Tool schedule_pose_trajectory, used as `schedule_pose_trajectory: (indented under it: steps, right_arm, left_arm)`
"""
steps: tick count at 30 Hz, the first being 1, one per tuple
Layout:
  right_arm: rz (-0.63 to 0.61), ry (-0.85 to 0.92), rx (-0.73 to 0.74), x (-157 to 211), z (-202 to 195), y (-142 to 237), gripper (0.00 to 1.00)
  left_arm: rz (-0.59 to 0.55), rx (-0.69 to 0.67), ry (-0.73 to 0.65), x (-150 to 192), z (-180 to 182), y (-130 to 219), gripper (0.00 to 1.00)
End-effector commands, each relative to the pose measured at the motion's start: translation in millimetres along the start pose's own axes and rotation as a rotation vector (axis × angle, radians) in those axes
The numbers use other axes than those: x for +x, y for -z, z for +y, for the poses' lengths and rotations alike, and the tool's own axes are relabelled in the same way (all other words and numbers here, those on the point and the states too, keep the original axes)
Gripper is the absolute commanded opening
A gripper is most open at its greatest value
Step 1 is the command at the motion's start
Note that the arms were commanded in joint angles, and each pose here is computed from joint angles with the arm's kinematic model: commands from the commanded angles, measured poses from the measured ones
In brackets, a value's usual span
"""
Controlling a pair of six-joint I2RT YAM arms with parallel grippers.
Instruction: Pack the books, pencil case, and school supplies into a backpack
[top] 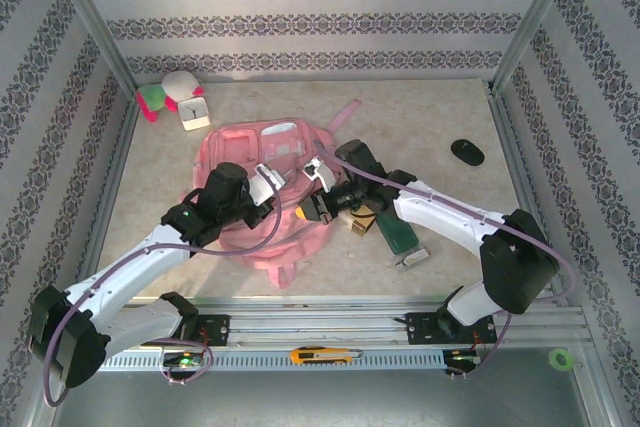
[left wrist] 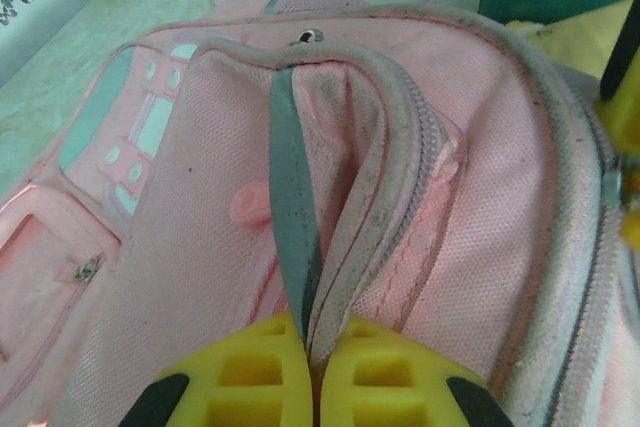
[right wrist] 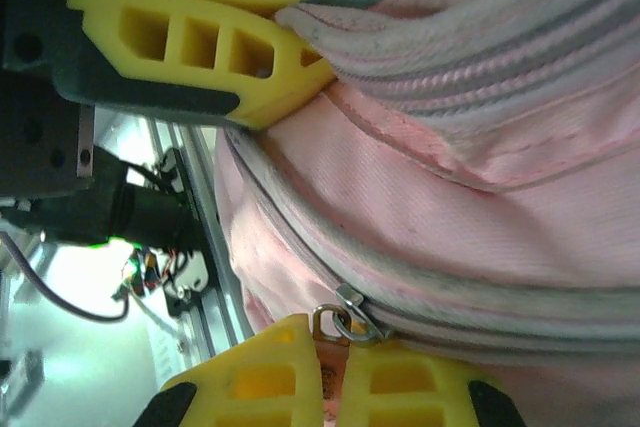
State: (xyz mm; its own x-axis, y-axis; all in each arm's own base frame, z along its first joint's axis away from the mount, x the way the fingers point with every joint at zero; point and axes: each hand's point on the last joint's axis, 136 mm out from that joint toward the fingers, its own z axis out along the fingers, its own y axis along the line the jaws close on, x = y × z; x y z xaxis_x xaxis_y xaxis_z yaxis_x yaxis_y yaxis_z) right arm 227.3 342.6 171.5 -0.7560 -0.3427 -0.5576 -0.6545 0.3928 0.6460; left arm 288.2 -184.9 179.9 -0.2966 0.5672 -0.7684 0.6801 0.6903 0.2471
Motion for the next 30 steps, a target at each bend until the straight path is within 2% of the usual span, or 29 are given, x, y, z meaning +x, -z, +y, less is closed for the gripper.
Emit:
schedule_pose_trajectory:
  steps: [1,5,9,12,19,26,30]
  right_arm:
    - [-0.097,-0.076,-0.066,-16.1,21.2,-3.3,0.0]
    - [-0.147,-0.092,-0.033,-21.1,12.9,-2.9,0.0]
    - [-0.194,-0.15,0.02,-33.0,-14.1,10.2,0.0]
    - [-0.232,-0.131,0.052,-45.6,-23.8,20.3,0.0]
    - [-0.249,-0.083,0.026,-64.1,-6.7,14.3,0.0]
    - [-0.188,-0.13,-0.017,-29.4,19.0,-23.6,0.0]
    - [-0.188,-0.181,0.005,-15.8,9.9,-27.8,0.0]
  left_arm:
    - [-0.268,-0.056,0.166,-64.2,17.8,10.6,0.0]
    - [-0.3,-0.025,0.295,-72.0,15.2,8.1,0.0]
    - [-0.233,-0.15,0.338,-64.0,26.8,14.2,0.0]
    - [-0.232,-0.143,0.429,-61.5,24.4,18.3,0.0]
    - [-0.301,-0.207,0.638,-80.0,40.8,3.9,0.0]
    - [-0.26,-0.275,0.605,-102.9,57.6,-15.6,0.0]
    - [-0.283,-0.253,0.541,-107.3,55.6,-12.3,0.0]
